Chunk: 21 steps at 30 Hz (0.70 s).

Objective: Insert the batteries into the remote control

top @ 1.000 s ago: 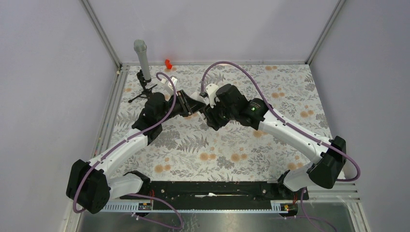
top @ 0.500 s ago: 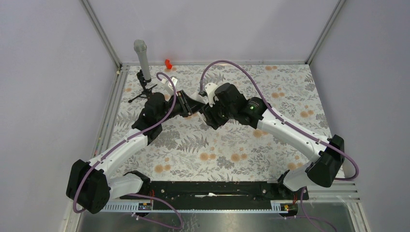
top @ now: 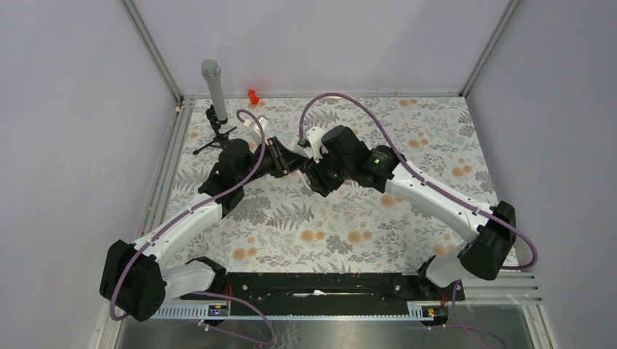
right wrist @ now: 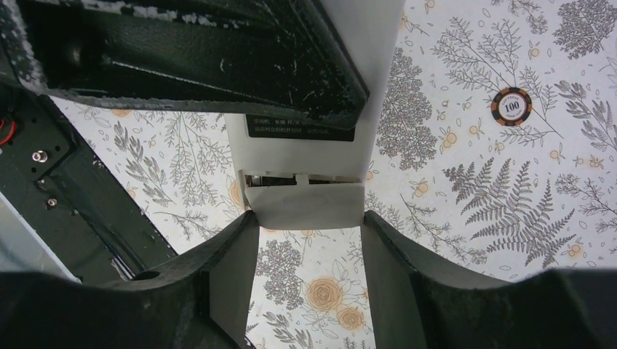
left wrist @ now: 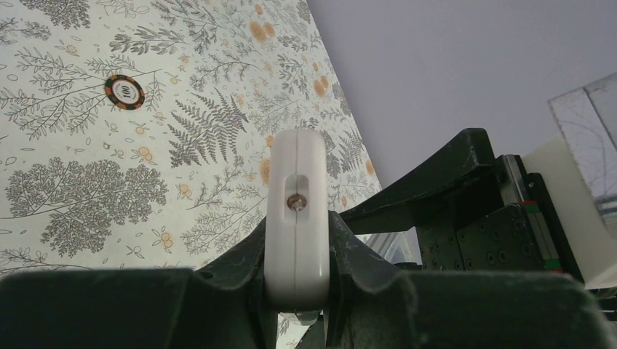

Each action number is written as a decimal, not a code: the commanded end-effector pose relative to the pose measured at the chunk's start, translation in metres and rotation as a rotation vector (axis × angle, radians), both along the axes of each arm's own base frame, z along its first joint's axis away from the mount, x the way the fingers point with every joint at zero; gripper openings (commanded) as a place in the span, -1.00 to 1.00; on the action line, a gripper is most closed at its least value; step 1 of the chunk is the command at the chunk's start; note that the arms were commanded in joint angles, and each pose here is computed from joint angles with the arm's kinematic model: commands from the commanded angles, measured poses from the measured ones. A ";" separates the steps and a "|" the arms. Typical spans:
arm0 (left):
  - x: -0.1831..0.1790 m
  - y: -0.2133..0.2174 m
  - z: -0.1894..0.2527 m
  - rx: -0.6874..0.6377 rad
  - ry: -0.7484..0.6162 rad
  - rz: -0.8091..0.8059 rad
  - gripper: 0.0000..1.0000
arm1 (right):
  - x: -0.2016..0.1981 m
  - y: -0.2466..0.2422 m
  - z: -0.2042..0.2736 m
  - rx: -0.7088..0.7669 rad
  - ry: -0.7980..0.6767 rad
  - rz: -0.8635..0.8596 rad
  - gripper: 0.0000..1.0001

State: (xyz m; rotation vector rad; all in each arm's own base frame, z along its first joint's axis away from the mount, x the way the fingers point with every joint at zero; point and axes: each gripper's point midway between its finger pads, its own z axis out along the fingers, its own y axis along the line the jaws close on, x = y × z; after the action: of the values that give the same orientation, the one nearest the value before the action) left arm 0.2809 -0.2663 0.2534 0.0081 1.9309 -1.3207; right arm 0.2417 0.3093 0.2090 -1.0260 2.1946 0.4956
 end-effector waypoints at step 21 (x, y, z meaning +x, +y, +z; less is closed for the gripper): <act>-0.001 0.001 0.038 -0.035 -0.140 0.000 -1.00 | -0.005 0.014 0.010 0.004 0.007 0.108 0.03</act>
State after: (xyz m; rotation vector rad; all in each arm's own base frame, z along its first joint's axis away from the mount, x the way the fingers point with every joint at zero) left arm 0.2822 -0.2632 0.2484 0.0105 1.9475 -1.2796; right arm 0.2320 0.3127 0.2013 -1.1404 2.2092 0.5282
